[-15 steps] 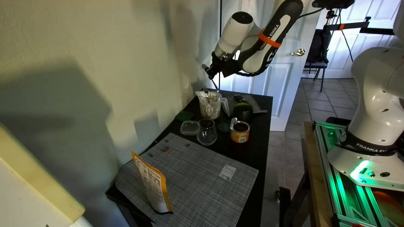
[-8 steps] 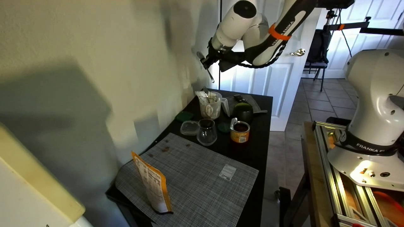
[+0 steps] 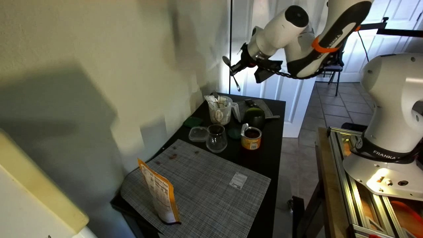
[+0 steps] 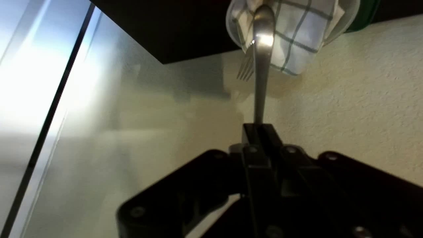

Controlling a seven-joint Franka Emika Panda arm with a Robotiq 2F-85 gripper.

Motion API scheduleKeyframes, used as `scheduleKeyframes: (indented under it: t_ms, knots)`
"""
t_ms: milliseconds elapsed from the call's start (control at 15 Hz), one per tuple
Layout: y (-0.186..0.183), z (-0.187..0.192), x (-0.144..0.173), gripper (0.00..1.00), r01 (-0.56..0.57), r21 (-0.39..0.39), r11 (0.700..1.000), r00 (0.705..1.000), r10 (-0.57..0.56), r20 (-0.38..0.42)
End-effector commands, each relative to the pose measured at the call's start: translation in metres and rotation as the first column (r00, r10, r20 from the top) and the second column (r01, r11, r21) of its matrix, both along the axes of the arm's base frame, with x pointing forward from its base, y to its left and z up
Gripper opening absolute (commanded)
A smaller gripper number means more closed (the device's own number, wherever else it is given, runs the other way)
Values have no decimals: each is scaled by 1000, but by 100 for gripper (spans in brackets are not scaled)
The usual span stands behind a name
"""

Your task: Put the spoon in the cup

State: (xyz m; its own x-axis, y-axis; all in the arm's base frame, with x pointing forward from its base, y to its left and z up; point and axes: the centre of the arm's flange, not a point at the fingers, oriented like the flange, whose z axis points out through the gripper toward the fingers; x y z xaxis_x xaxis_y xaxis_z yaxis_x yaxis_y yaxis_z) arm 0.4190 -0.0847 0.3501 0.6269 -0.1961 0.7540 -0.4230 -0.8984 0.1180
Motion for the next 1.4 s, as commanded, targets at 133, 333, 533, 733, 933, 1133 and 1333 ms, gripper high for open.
scheduleKeyframes:
  t_ms: [133,333,533,733,933,1133,1333]
  knots:
    - [29,-32,-96,2,74,36,997,997,-74,22]
    - [28,-45,-92,2,79,84,993,996,-82,32]
    - [39,-64,-91,2,86,126,988,996,-82,-40]
    - [50,-79,-101,2,121,144,982,990,-108,-95]
    - [54,-88,-108,2,143,144,979,986,-129,-106]
    - [52,-91,-109,2,175,141,974,980,-158,-120]
    - [46,-92,-109,2,194,114,974,976,-180,-123]
